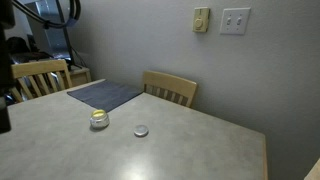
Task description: Put the lid on the bottle
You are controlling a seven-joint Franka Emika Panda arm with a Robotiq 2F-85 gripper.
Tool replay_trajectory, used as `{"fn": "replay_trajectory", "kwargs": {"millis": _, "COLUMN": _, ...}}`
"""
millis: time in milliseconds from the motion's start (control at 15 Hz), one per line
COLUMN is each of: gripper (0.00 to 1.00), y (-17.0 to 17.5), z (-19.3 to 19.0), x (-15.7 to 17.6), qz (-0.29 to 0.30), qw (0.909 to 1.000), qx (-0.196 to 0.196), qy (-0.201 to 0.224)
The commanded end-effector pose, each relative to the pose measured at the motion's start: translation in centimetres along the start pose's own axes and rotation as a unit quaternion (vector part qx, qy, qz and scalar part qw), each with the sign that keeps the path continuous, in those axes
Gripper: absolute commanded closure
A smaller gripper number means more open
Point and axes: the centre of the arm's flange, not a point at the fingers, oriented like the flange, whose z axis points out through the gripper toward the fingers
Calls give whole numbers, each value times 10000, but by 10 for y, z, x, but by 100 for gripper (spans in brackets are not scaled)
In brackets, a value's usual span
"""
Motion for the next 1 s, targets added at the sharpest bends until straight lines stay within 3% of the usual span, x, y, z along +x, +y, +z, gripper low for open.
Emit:
{"fn": "replay_trajectory", "kwargs": {"millis": 0, "gripper": 0, "y": 0, "z": 0, "x": 0, "qz": 1, "qw": 10000, "qx": 0, "qy": 0}}
{"fn": "replay_trajectory", "kwargs": {"millis": 600, "gripper": 0, "y": 0, "z": 0, "x": 0, "qz": 1, "qw": 10000, "qx": 0, "qy": 0}}
{"fn": "replay_trajectory", "kwargs": {"millis": 933, "gripper": 0, "y": -12, "z": -9, "x": 61, "qz": -393, "qw": 9991, "qx": 156, "qy": 2}}
